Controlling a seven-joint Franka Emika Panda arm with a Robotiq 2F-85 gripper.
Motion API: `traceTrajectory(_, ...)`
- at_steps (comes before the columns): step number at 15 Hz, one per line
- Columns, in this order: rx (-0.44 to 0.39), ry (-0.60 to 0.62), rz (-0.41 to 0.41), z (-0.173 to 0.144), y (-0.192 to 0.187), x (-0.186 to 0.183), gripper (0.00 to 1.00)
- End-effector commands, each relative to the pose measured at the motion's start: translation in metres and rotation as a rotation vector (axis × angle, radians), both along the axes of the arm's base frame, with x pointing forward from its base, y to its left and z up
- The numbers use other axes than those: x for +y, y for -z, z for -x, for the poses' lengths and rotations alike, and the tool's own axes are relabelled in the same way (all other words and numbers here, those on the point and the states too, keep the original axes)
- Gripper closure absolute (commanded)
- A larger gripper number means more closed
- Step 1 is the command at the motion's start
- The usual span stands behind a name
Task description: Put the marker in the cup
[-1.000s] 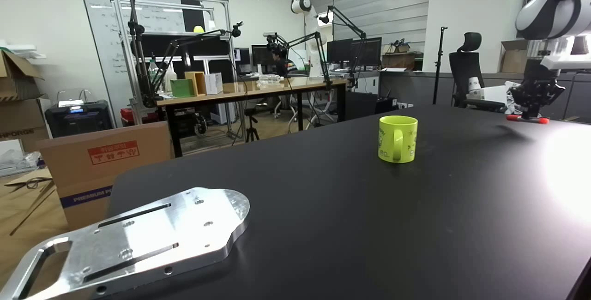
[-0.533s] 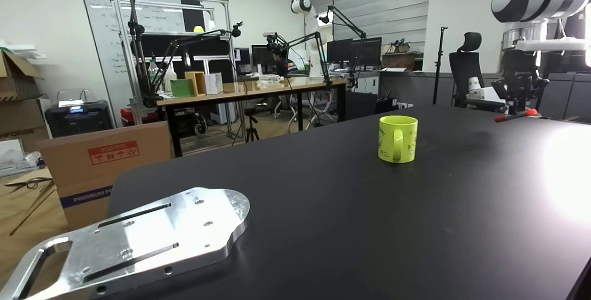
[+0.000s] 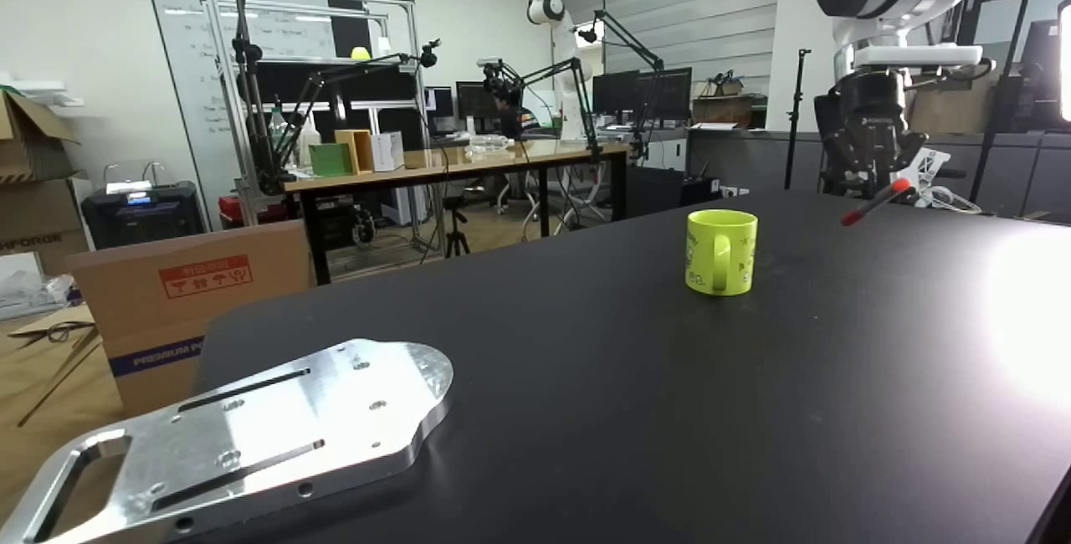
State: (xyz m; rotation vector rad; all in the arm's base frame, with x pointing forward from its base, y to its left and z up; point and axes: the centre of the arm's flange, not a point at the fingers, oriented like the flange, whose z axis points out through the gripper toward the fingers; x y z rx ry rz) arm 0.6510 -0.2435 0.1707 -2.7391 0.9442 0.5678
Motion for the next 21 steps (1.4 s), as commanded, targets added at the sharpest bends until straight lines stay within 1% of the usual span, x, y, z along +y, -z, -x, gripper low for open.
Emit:
traceTrajectory(1, 0.021, 0.010, -0.070, -0.045, -0.021, 0.040, 0.95)
traceTrajectory(7, 0.049, -0.065, -0.195, -0.069, -0.065, 0.112, 0.95)
traceTrajectory(12, 0.087, -0.108, -0.277, -0.078, -0.084, 0.151, 0.95)
traceTrajectory(15, 0.104, -0.131, -0.329, -0.079, -0.080, 0.167, 0.95)
traceTrajectory(21, 0.178, -0.148, -0.399, -0.080, -0.048, 0.189, 0.95)
